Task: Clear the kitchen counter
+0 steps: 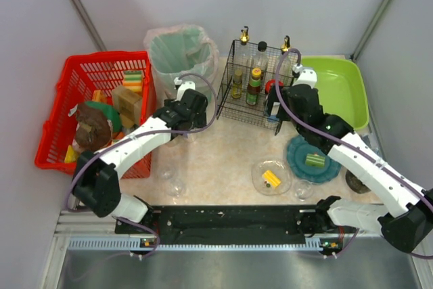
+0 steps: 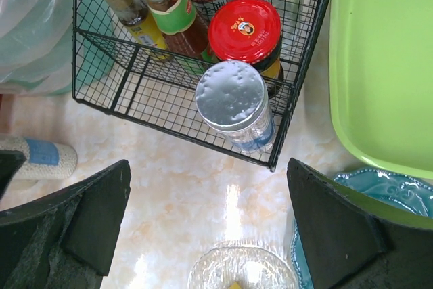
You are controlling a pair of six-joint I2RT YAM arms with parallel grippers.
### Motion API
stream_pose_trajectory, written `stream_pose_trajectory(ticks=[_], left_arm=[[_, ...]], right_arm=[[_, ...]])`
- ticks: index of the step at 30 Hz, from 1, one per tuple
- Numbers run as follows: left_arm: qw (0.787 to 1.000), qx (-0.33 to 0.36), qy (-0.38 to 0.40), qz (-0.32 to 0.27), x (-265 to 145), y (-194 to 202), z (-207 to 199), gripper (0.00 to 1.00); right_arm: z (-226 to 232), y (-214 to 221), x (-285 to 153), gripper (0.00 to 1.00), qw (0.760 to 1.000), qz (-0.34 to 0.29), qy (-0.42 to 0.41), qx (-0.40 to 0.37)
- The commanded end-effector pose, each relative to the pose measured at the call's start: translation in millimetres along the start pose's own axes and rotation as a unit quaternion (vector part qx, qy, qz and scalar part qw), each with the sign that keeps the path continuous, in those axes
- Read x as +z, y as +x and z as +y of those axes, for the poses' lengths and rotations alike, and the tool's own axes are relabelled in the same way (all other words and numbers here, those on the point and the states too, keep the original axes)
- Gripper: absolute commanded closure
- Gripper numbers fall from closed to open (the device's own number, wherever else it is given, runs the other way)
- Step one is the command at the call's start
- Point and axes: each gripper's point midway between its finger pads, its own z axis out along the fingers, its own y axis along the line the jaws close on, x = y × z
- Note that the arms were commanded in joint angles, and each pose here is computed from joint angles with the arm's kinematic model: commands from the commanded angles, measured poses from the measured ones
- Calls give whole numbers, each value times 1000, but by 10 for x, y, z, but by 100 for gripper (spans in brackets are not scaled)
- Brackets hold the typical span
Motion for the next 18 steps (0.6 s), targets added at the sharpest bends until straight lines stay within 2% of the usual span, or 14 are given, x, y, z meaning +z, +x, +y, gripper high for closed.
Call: stream_pose_trajectory(ticks=[1, 5, 11, 14, 18], left_arm=[[999, -19, -27, -15, 63, -158, -17, 7], [999, -19, -22, -16, 102, -186, -70, 14], [1000, -5, 14, -25, 81, -276, -204, 48], [999, 1, 39, -26, 2, -326, -271, 60], [994, 22, 104, -37, -221, -487, -459, 66]], right_arm=[[-18, -131, -90, 5, 1000, -24, -7, 16], [-29, -121, -102, 5, 1000, -24, -7, 17], [-71, -145, -166, 6, 999, -32, -5, 17], [-103, -170, -208, 6, 999, -38, -3, 17], [-164, -224, -261, 6, 999, -50, 7, 15]])
